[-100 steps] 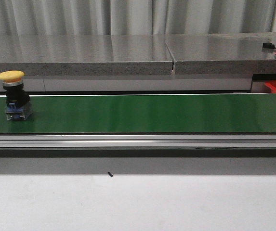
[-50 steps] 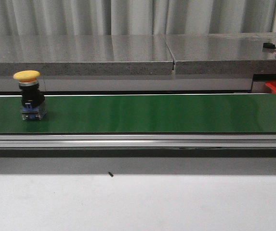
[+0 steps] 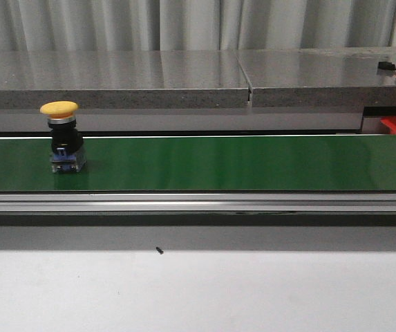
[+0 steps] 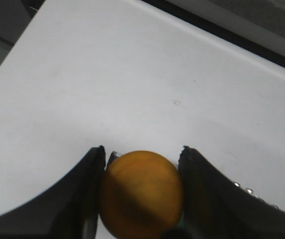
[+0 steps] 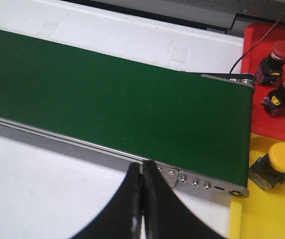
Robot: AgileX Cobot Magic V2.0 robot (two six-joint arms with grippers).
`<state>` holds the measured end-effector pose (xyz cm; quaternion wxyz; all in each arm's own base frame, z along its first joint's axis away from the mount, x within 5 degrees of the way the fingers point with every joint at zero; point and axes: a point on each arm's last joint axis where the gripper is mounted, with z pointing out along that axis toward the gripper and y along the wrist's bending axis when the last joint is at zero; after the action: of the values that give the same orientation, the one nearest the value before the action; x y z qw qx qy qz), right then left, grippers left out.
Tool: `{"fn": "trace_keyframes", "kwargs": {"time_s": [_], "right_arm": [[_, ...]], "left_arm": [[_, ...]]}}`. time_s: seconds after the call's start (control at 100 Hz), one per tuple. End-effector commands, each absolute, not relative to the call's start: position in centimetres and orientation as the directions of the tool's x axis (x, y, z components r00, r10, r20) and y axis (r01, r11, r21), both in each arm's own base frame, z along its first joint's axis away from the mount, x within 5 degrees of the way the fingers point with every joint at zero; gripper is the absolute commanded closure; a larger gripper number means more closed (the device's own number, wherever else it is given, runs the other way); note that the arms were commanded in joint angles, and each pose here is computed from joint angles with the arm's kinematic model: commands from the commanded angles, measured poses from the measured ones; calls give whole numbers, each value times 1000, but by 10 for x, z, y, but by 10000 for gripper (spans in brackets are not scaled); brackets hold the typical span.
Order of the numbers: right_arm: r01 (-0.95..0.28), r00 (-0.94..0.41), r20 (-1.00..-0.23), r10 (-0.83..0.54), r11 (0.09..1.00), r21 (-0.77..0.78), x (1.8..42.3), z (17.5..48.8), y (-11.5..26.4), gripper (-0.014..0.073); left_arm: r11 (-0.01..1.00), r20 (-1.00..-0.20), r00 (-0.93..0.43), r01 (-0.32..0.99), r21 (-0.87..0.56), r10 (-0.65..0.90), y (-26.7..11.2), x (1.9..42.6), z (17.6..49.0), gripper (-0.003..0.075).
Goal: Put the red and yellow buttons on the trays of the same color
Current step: 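Lift the yellow button with the left gripper over the belt, then place the second yellow button on the belt behind the first, release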
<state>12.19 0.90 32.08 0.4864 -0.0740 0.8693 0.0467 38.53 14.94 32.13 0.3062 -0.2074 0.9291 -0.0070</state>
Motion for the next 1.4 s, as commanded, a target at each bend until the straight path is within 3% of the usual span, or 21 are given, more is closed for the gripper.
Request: {"fn": "trace_keyframes", "kwargs": {"time_s": [0.0,0.33,0.57,0.72,0.96,1.39], "right_arm": [[-159,-447,-891,-75,987,-3,124,334,8,664],[-159,-447,-891,-75,987,-3,124,334,8,664],[-159,-447,-891,-75,987,-3,124,334,8,664],[-159,-447,-891,-75,987,-3,124,334,8,664],[-159,-447,-891,-75,987,-3,124,334,8,664],[-160,-448,-891,-75,987,-3,124,333,8,664]], "left_arm": [[925,-666,-654,-343,-163,-360,127,370,359,625],[945,-665,-674,-280,-171,-320,85,331,355,625],[955,-624,-723,-233,-182,-295,59,325,327,625],[959,-642,-711,-211,-192,-285,48,327,313,625],[958,-655,-699,-213,-193,-287,47,337,299,625],[956,-594,-749,-225,-189,-294,48,349,273,615]]}}
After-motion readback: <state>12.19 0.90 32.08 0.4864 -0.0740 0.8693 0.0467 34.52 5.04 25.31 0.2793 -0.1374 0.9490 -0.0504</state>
